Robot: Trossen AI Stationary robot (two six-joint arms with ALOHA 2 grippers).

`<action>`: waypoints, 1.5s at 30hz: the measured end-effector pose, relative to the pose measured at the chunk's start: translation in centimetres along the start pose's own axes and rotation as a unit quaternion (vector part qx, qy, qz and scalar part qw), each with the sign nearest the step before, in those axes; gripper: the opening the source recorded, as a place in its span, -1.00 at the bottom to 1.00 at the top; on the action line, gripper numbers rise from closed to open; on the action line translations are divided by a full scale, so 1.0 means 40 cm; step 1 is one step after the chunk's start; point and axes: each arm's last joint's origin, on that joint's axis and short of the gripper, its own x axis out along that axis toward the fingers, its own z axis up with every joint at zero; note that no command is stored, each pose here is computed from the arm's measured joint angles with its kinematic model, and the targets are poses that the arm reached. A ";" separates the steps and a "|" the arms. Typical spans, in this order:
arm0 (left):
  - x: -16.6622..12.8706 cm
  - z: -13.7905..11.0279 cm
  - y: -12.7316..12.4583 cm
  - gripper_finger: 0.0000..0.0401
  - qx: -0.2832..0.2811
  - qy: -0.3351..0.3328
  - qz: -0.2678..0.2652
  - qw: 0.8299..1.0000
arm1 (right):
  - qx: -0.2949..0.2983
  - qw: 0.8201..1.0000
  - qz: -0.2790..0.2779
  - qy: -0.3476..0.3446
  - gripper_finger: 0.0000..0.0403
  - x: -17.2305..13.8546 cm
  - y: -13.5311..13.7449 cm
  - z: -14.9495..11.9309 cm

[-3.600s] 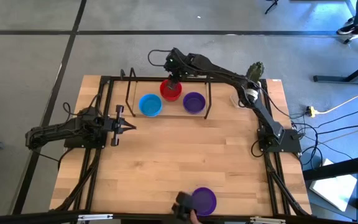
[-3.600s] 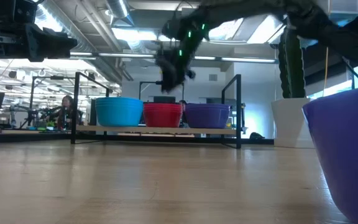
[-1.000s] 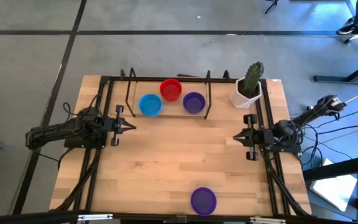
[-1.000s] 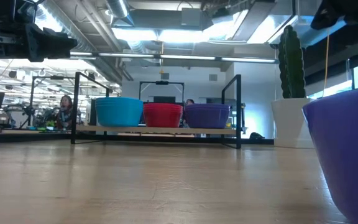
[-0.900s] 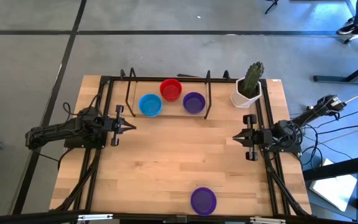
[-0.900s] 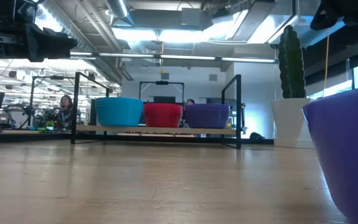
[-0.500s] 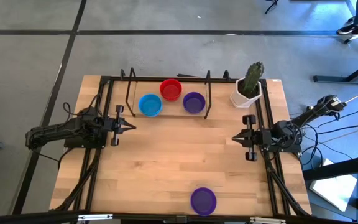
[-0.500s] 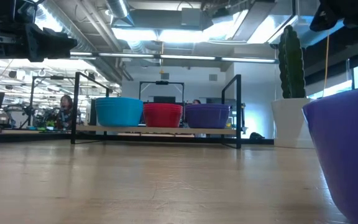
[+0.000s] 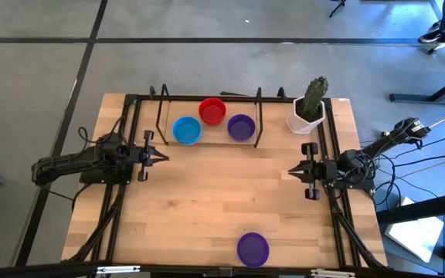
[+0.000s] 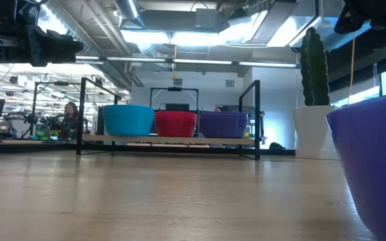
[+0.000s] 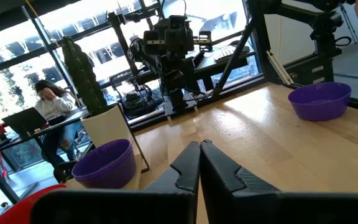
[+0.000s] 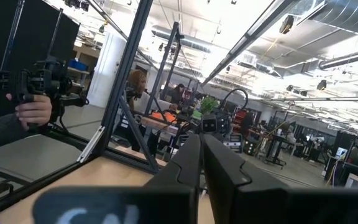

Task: Pick & Place Mini bowls
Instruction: Stack the purple bowl on top of the purple bowl on the shelf

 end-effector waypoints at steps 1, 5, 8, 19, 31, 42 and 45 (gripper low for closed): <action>0.000 0.000 0.000 -0.97 0.000 0.000 0.000 1.000 | 0.000 1.000 0.000 0.000 -0.90 0.000 0.000 0.000; 0.000 0.000 0.000 -0.98 0.000 0.000 0.000 1.000 | 0.000 1.000 0.000 0.000 -0.90 0.000 0.000 0.000; 0.000 0.000 0.000 -0.97 0.000 0.000 0.000 1.000 | 0.000 1.000 0.000 0.000 -0.90 0.000 0.000 0.000; 0.000 0.000 0.000 -0.99 0.000 0.000 0.000 1.000 | 0.000 1.000 0.000 0.000 -0.90 0.000 0.000 0.000; 0.000 0.000 0.000 -0.98 0.000 0.000 0.000 1.000 | 0.000 1.000 0.000 0.000 -0.90 0.000 0.000 0.000; 0.000 0.000 0.000 -0.96 0.000 0.000 0.000 1.000 | 0.079 0.997 0.011 0.010 -0.96 0.024 -0.001 0.022; 0.000 0.000 0.000 -0.97 0.000 0.000 0.000 1.000 | 0.075 0.995 0.044 0.057 -0.97 0.062 0.010 0.033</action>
